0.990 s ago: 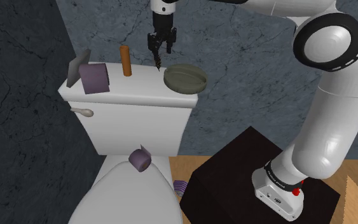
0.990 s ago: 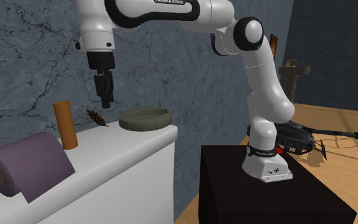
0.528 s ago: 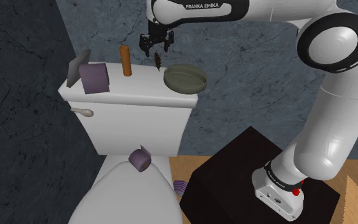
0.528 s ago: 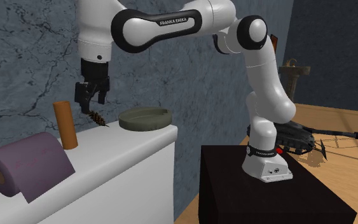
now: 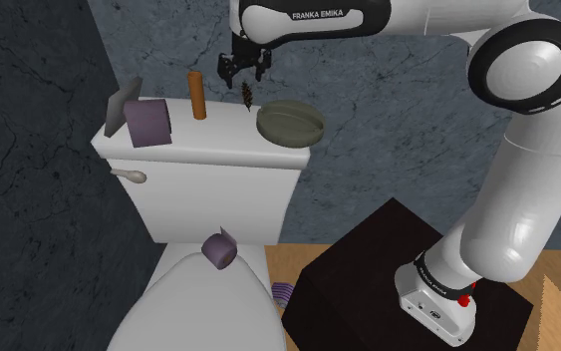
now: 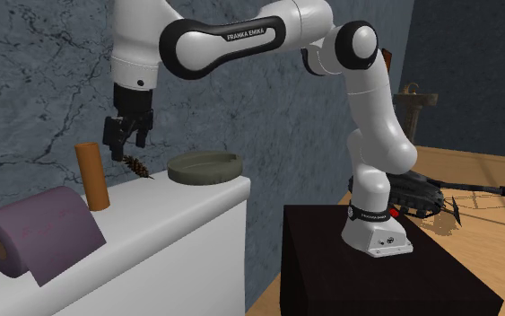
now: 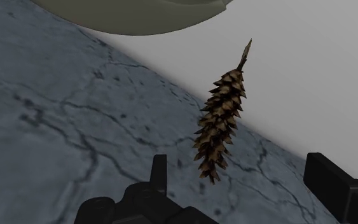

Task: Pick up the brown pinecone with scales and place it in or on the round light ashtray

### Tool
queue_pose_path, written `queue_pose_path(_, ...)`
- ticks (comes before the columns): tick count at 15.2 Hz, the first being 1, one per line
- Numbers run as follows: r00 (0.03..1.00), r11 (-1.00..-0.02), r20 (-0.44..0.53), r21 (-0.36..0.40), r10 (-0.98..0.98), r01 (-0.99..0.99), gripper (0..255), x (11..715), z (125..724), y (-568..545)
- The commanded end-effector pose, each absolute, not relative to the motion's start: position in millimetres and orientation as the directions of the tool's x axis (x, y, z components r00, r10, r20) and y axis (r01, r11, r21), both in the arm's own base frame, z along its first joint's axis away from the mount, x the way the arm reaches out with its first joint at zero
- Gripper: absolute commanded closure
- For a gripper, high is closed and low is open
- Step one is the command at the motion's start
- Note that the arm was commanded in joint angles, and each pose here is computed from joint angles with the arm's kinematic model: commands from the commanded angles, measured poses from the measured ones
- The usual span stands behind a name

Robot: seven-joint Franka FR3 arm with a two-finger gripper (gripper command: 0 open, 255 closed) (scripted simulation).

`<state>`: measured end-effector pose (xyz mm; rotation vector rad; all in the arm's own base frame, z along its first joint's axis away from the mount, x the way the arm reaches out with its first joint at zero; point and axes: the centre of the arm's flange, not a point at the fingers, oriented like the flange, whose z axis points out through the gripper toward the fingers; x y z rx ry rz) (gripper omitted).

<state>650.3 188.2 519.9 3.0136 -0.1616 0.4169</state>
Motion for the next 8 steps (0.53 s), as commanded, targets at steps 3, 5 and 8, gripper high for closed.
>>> queue_pose_path(3,0.97,-0.987,0.221,0.098,-0.102,-0.126,0,658.8,485.9,178.4)
queue_pose_path(5,0.97,-0.987,0.221,0.098,-0.103,-0.127,255,659.5,487.3,182.8)
queue_pose_path(8,0.97,-0.987,0.22,0.097,-0.103,-0.127,255,665.6,484.8,178.5)
